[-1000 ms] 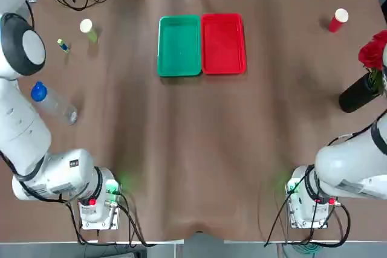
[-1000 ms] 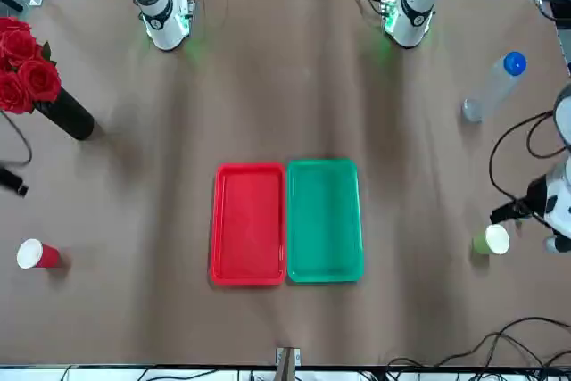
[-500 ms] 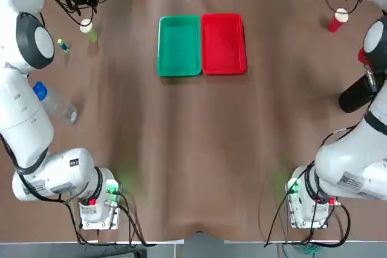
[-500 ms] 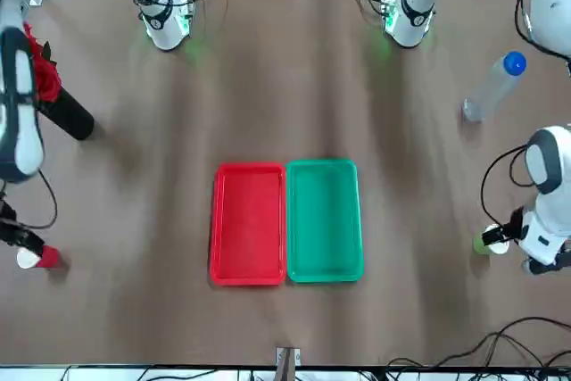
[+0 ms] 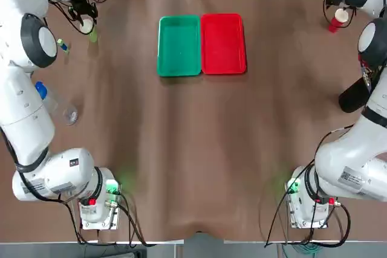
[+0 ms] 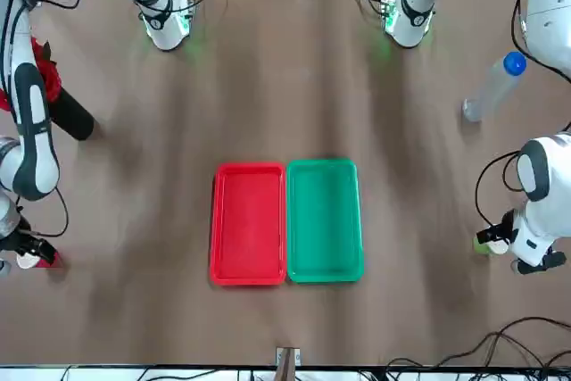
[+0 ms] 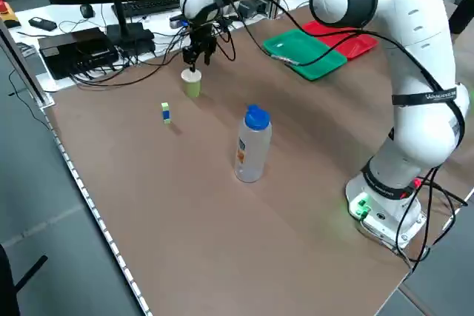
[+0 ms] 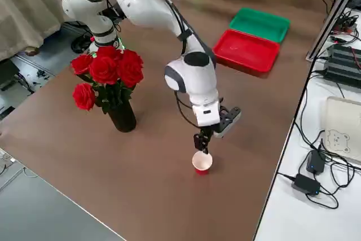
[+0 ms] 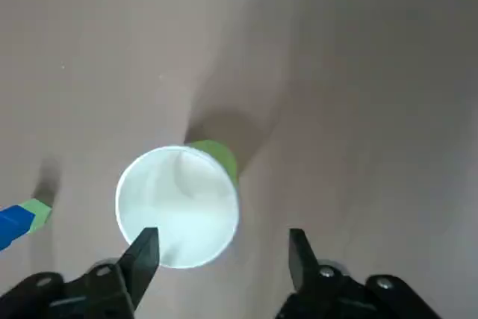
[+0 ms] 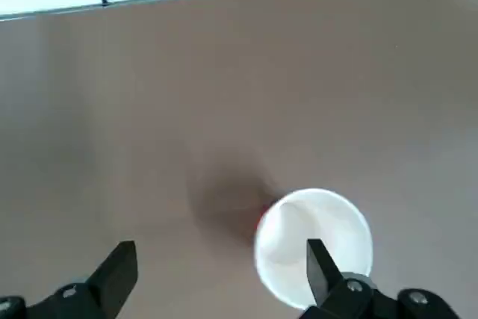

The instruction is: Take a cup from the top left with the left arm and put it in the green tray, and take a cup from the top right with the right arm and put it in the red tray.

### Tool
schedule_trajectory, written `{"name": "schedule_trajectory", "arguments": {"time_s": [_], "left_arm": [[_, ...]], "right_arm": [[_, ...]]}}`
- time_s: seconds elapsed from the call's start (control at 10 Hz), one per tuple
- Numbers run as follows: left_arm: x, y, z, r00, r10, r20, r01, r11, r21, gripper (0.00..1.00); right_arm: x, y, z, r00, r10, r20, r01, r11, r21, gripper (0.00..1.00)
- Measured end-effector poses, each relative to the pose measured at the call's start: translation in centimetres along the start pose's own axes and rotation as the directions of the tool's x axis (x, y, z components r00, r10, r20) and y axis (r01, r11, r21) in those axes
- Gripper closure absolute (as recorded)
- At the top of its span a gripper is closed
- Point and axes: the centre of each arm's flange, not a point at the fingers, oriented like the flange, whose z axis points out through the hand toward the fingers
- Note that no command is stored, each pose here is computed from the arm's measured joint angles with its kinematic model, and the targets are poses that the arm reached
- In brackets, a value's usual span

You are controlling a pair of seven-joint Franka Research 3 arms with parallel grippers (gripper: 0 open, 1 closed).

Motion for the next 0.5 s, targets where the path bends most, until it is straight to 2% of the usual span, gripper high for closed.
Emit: {"name": "schedule_trajectory", "arguments": {"time_s": [0.1,0.3,0.4,0.5], "left_arm": [[0.0,0.0,0.8,1.000,0.005,0.004,-0.005,1.000,0.010,0.24],[0.3,0.2,2.1,1.000,0.007,-0.016,-0.007,1.000,0.006,0.26],[0.4,0.3,2.4,1.000,0.008,-0.020,-0.008,1.000,0.004,0.33],[0.4,0.3,2.4,1.000,0.008,-0.022,-0.008,1.000,0.004,0.40]], "right_arm": [[-0.3,0.4,0.9,1.000,-0.009,-0.014,0.009,1.000,-0.005,0.00],[-0.9,0.4,2.6,1.000,-0.013,-0.022,0.013,1.000,-0.007,0.08],[-1.1,0.3,3.1,1.000,-0.015,-0.017,0.015,1.000,-0.005,0.14],[-1.2,0.2,3.4,1.000,-0.021,-0.013,0.021,1.000,-0.005,0.32]]}}
